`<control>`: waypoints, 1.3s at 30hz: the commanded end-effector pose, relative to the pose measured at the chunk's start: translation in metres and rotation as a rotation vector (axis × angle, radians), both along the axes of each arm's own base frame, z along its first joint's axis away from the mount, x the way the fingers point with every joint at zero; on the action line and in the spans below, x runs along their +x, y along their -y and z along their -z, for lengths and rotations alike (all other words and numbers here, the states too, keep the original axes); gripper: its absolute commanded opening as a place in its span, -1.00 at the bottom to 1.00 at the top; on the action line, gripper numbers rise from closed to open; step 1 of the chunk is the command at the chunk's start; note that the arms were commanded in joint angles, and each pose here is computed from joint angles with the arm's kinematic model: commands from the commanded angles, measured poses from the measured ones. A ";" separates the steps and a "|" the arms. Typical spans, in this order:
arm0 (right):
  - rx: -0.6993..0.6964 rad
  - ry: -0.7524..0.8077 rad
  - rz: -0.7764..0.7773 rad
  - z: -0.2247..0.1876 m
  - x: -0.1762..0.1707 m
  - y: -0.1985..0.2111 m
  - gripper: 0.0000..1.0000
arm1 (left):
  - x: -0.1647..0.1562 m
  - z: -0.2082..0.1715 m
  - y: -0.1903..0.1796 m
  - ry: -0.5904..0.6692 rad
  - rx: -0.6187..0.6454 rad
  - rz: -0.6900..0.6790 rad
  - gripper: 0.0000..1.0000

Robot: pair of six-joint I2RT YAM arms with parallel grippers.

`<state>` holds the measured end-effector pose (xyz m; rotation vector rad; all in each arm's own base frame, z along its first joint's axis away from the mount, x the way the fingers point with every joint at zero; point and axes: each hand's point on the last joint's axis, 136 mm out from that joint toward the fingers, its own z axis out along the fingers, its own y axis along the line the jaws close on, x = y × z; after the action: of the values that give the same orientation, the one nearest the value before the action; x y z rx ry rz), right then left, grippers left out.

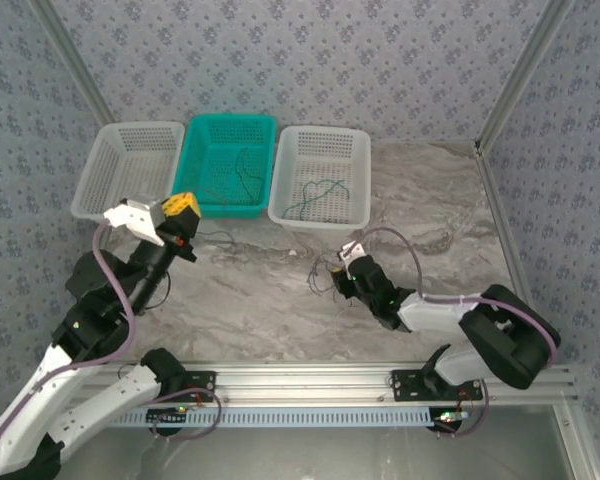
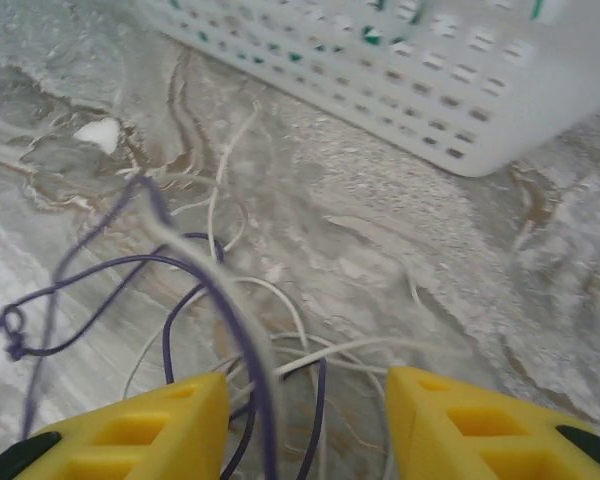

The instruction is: Untangle the cables

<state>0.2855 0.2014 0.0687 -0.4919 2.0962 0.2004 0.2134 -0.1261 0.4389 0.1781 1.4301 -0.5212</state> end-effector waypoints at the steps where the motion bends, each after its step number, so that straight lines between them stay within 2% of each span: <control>1: 0.137 0.035 -0.034 -0.041 -0.004 -0.012 0.01 | 0.007 0.016 0.001 -0.078 0.020 -0.016 -1.00; 6: 0.283 0.123 -0.230 -0.099 -0.021 -0.041 0.15 | 0.009 0.011 0.025 -0.067 0.053 0.082 -1.00; 13: 0.342 0.136 -0.212 -0.119 -0.018 -0.044 0.16 | 0.045 -0.018 0.031 -0.033 0.145 0.006 -1.00; 17: 0.361 0.136 -0.194 -0.122 -0.021 -0.038 0.16 | 0.093 -0.028 0.025 -0.069 0.108 -0.017 -1.00; 22: 0.356 0.134 -0.194 -0.126 -0.030 -0.029 0.17 | 0.165 -0.020 0.014 -0.134 0.043 -0.061 -1.00; 26: 0.357 0.146 -0.184 -0.128 -0.037 -0.019 0.17 | 0.228 0.002 -0.001 -0.209 0.026 -0.104 -1.00; 30: 0.357 0.151 -0.172 -0.127 -0.042 -0.011 0.18 | 0.291 0.046 -0.020 -0.317 0.037 -0.157 -0.99; 32: 0.357 0.154 -0.165 -0.126 -0.043 -0.008 0.18 | 0.314 0.071 -0.030 -0.388 0.041 -0.187 -0.78; 34: 0.357 0.157 -0.150 -0.125 -0.043 -0.004 0.22 | 0.327 0.094 -0.035 -0.454 0.034 -0.209 -0.40; 37: 0.348 0.154 -0.107 -0.121 -0.040 0.003 0.30 | 0.321 0.104 -0.034 -0.485 -0.026 -0.212 -0.07; 39: 0.342 0.145 -0.054 -0.117 -0.034 0.011 0.44 | 0.305 0.095 -0.029 -0.464 -0.074 -0.206 0.01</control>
<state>0.2450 0.2048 0.1926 -0.4216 1.8240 0.5849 0.5414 -0.0871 0.2959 -0.1272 1.9646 -0.3693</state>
